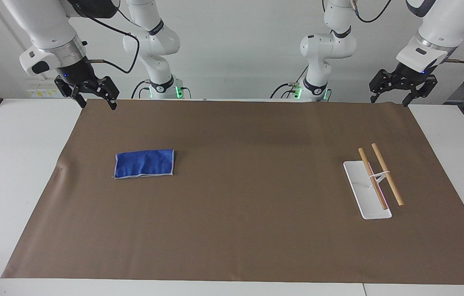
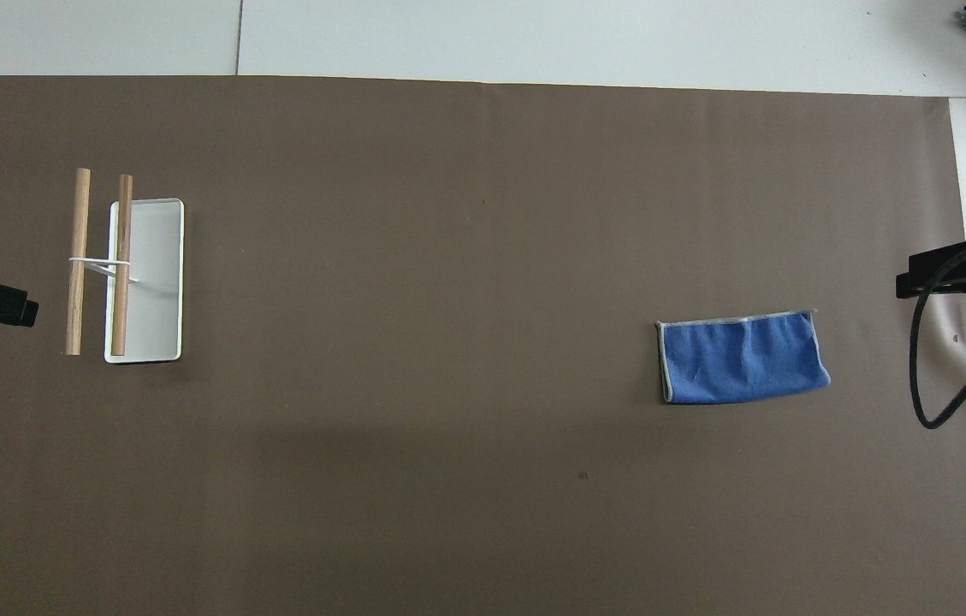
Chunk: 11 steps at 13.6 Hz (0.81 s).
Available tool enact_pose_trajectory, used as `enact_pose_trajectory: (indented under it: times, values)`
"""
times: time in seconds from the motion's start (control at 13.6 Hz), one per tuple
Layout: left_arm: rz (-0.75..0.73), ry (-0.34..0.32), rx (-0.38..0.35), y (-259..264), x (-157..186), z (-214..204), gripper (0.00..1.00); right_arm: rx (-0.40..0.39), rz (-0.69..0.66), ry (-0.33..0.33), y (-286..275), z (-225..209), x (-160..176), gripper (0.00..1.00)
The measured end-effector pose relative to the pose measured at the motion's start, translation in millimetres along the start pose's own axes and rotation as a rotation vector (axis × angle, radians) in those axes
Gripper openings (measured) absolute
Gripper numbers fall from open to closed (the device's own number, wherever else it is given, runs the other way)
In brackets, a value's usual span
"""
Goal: Right arm passes towel to left arm to hang
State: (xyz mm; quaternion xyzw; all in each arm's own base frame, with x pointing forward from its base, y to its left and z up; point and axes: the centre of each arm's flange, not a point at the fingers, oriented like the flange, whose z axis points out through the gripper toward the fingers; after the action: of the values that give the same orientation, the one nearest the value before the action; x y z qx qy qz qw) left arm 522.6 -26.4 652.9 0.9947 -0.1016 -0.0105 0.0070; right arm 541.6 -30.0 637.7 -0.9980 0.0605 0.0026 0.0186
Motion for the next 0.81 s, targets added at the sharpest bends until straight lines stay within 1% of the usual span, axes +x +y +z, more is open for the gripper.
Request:
enact_pose_trajectory:
  times: [0.81]
  values:
    - [-0.004, -0.001, 0.000, -0.1, -0.1, 0.1, 1.00, -0.001, 0.000, -0.010, 0.1, 1.3, -1.0, 1.00]
